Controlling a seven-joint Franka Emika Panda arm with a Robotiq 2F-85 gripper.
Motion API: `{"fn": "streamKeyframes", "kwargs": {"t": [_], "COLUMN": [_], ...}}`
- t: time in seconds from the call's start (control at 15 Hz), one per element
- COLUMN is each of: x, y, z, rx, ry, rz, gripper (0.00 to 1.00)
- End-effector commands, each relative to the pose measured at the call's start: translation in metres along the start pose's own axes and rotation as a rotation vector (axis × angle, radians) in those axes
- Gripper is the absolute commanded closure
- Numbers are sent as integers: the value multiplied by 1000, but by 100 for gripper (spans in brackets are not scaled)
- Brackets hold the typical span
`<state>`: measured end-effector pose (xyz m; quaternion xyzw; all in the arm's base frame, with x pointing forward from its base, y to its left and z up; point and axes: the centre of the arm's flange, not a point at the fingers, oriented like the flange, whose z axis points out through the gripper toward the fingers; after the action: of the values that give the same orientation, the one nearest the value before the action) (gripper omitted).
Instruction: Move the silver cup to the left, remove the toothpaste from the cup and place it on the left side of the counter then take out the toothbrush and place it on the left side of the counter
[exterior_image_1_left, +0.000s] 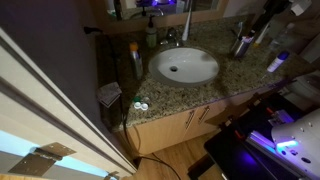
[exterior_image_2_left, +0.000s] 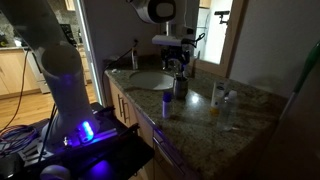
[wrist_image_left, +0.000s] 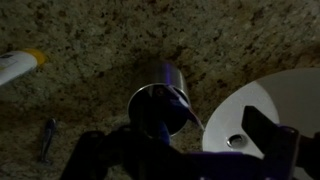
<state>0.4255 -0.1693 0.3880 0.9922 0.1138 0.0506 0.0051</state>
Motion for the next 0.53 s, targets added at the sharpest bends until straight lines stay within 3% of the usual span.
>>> {"fn": "streamKeyframes", "kwargs": {"t": [0.0,0.33,0.47], "x": [4,9,9], "y": [7,6,6], "z": [18,14,22], "rx": [-95,-85,-87], "ry": [27,44,5], "rz": [-19,-22,-13], "gripper": [0,0,0]}}
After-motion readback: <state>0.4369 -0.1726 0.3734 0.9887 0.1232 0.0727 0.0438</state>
